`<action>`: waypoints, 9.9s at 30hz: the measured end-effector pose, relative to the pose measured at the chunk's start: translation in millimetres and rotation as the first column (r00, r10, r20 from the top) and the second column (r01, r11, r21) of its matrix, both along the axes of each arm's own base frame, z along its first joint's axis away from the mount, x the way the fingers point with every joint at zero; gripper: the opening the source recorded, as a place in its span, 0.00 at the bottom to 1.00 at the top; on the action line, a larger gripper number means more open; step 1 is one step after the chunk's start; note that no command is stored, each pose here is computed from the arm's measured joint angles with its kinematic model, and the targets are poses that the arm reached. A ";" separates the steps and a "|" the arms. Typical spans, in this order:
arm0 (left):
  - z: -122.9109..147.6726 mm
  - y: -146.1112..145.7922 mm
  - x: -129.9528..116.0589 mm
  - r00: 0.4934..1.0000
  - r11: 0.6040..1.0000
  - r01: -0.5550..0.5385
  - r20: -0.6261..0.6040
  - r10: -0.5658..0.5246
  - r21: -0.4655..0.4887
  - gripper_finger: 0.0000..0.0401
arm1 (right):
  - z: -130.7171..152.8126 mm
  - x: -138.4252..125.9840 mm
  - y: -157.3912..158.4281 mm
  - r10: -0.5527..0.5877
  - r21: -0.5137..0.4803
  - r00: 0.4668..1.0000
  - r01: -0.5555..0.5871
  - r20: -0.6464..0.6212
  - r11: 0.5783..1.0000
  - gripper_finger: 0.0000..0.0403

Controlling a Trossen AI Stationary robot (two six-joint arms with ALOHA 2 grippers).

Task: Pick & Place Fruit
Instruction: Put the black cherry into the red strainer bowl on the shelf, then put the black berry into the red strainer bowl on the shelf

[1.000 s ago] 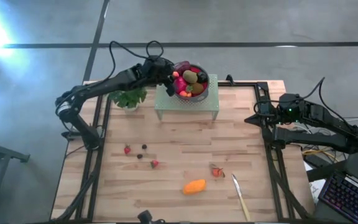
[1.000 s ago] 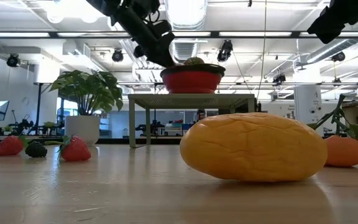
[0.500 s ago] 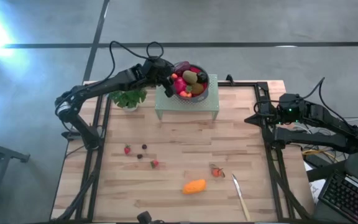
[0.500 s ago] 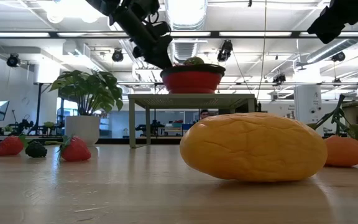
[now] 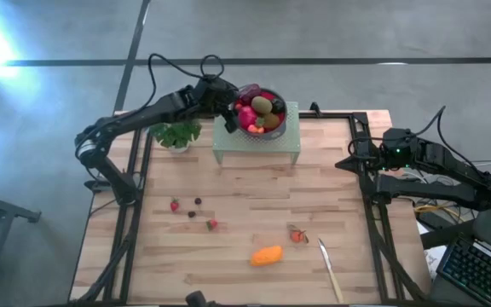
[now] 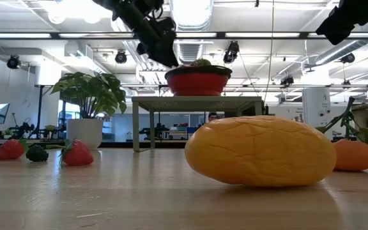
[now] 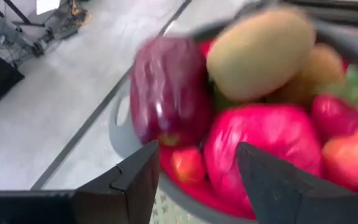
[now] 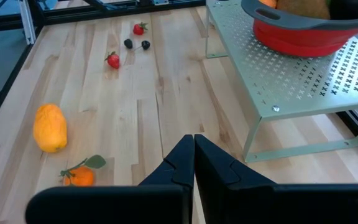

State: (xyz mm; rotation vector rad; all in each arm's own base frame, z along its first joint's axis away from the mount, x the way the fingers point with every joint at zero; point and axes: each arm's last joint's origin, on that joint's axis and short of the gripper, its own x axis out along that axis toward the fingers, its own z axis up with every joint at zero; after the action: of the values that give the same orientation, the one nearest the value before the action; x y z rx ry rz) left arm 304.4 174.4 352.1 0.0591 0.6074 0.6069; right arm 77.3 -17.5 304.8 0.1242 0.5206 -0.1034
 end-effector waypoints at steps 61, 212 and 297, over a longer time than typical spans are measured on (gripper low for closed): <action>-108.9 -255.1 -32.0 0.798 0.851 0.177 -0.434 -0.418 -0.495 0.54 | 0.0 0.0 0.0 0.000 0.000 1.000 0.000 0.000 1.000 0.02; -15.2 8.3 -10.2 0.978 0.998 0.050 0.203 -0.043 -0.029 0.31 | -0.1 0.0 0.0 -0.001 0.000 1.000 0.001 0.000 1.000 0.02; -40.8 -260.9 -79.2 0.886 0.865 0.192 -0.297 -0.356 -0.464 0.51 | -0.1 0.0 0.0 0.000 0.000 1.000 0.000 0.000 1.000 0.02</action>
State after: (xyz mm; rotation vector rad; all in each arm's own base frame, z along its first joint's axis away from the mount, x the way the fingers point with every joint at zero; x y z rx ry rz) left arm 225.2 -86.5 311.2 -0.1489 1.0743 0.1641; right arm 77.4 -17.5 304.7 0.1242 0.5209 -0.1035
